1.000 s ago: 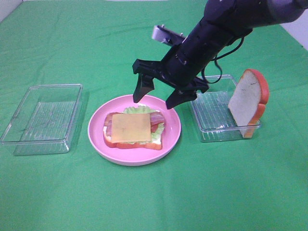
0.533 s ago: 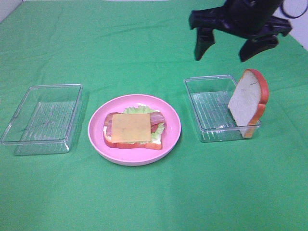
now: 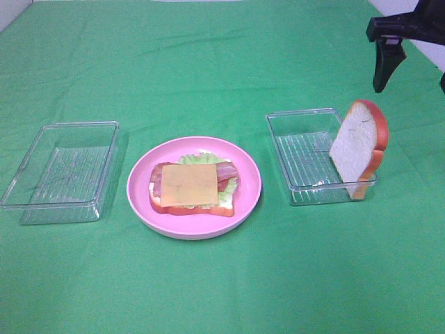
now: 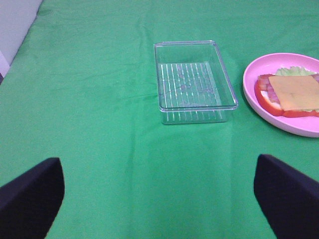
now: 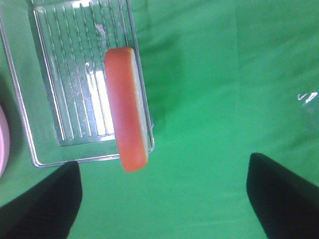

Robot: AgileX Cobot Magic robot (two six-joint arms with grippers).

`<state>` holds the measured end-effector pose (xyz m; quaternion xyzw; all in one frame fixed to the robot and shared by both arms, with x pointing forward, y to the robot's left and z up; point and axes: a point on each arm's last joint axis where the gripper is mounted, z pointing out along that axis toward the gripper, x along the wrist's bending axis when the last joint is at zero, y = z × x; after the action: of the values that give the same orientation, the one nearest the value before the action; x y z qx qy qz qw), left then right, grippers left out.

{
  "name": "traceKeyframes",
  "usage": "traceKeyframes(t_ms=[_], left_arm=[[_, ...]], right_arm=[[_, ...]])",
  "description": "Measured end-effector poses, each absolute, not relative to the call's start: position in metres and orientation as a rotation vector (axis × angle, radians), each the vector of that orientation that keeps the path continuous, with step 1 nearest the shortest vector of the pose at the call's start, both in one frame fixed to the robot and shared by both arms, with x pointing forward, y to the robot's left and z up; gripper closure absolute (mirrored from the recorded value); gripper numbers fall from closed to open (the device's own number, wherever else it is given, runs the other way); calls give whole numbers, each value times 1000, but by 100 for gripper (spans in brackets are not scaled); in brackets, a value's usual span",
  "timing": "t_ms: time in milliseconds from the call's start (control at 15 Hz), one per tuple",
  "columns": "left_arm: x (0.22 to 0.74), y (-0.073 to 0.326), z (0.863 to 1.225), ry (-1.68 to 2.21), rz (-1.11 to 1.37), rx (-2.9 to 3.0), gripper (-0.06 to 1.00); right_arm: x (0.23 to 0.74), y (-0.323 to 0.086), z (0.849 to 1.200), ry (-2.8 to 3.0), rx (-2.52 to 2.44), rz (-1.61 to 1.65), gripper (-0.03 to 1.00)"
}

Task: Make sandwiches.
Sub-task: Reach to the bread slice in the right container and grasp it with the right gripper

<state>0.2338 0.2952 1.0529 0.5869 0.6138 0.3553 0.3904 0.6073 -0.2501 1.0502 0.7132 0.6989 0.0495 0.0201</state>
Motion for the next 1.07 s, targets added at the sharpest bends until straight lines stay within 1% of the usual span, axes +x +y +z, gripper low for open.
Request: traceKeyframes(t_ms=[267, 600, 733, 1067], left_arm=[[234, 295, 1053, 1560, 903, 1491, -2], [234, 295, 1053, 1560, 903, 1491, -2], [234, 295, 1053, 1560, 903, 1491, -2], [234, 295, 1053, 1560, 903, 1491, -2]], right_arm=[[621, -244, 1026, 2245, 2239, 135, 12], [633, -241, 1012, 2271, 2248, 121, 12], [639, -236, 988, 2316, 2308, 96, 12], [643, -235, 970, 2341, 2330, 51, 12]])
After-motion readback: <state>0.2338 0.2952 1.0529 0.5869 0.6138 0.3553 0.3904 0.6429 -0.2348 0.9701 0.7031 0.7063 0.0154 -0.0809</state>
